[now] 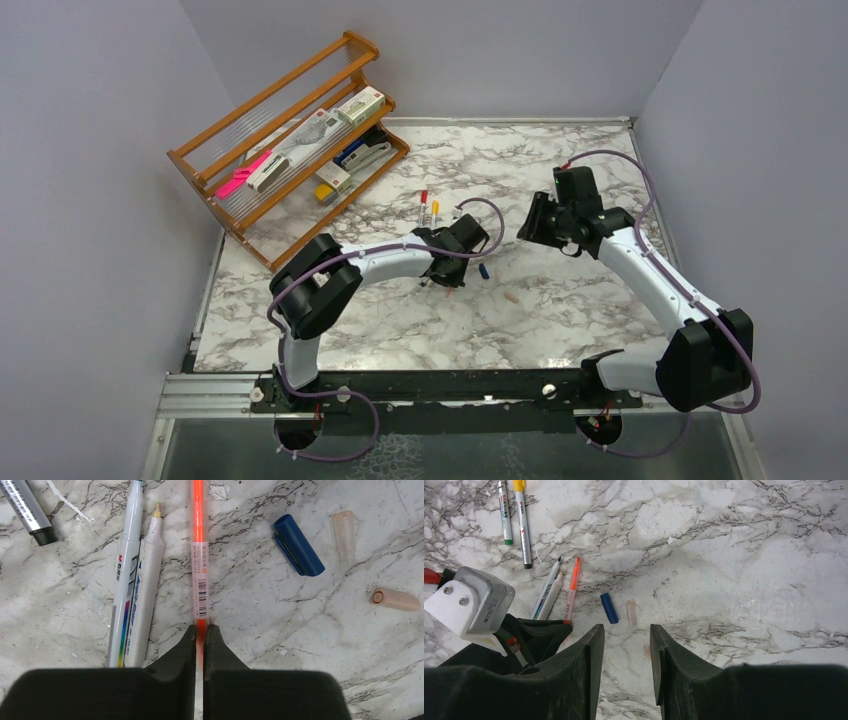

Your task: Insert the pens into the pen caps

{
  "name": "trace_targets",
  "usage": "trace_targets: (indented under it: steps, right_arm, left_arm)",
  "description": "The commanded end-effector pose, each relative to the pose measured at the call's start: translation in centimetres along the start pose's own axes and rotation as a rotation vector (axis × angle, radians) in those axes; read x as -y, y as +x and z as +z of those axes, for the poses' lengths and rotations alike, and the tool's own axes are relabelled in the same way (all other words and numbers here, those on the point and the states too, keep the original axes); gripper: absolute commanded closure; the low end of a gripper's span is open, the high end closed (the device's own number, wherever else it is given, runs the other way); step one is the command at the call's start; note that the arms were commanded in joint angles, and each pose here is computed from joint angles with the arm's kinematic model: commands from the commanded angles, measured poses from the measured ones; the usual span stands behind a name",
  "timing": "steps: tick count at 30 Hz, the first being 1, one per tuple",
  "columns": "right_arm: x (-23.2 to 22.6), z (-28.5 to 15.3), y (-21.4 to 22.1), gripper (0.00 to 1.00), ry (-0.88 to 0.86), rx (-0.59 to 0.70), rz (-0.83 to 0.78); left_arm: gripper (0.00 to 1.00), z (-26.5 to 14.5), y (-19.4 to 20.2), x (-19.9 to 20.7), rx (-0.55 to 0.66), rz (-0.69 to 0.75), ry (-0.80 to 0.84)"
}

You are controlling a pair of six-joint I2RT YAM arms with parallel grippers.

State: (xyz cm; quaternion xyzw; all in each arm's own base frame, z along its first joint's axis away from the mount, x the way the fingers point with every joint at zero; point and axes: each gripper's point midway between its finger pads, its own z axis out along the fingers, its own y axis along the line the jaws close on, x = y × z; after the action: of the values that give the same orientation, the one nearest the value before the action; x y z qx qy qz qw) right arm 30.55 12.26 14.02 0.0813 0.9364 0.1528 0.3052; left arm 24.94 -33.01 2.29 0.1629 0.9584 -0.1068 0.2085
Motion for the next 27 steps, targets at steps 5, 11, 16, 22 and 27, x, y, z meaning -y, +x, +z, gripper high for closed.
trace_targets:
  steps: [5,11,16,22,27]
  right_arm:
    - [-2.2,0.2,-0.5,0.63,-0.109,0.0,0.003]
    - [-6.9,-1.4,-0.6,0.5,-0.363,-0.039,0.006]
    - [-8.7,-2.5,-2.0,0.33,-0.46,0.012,-0.058]
    - [-9.2,-2.2,-1.7,0.33,-0.496,-0.007,-0.069]
    - [-9.3,-2.0,-1.8,0.4,-0.5,-0.003,-0.065]
  left_arm:
    - [1.0,-0.6,-0.7,1.4,0.033,0.021,0.071]
    - [1.0,-5.0,-4.8,4.1,0.242,0.001,0.241]
    - [1.0,-8.6,-7.7,5.7,0.374,0.017,0.34]
    - [1.0,-10.1,-9.5,7.9,0.435,0.111,0.388]
    - [1.0,-11.0,-10.6,9.9,0.468,0.16,0.418]
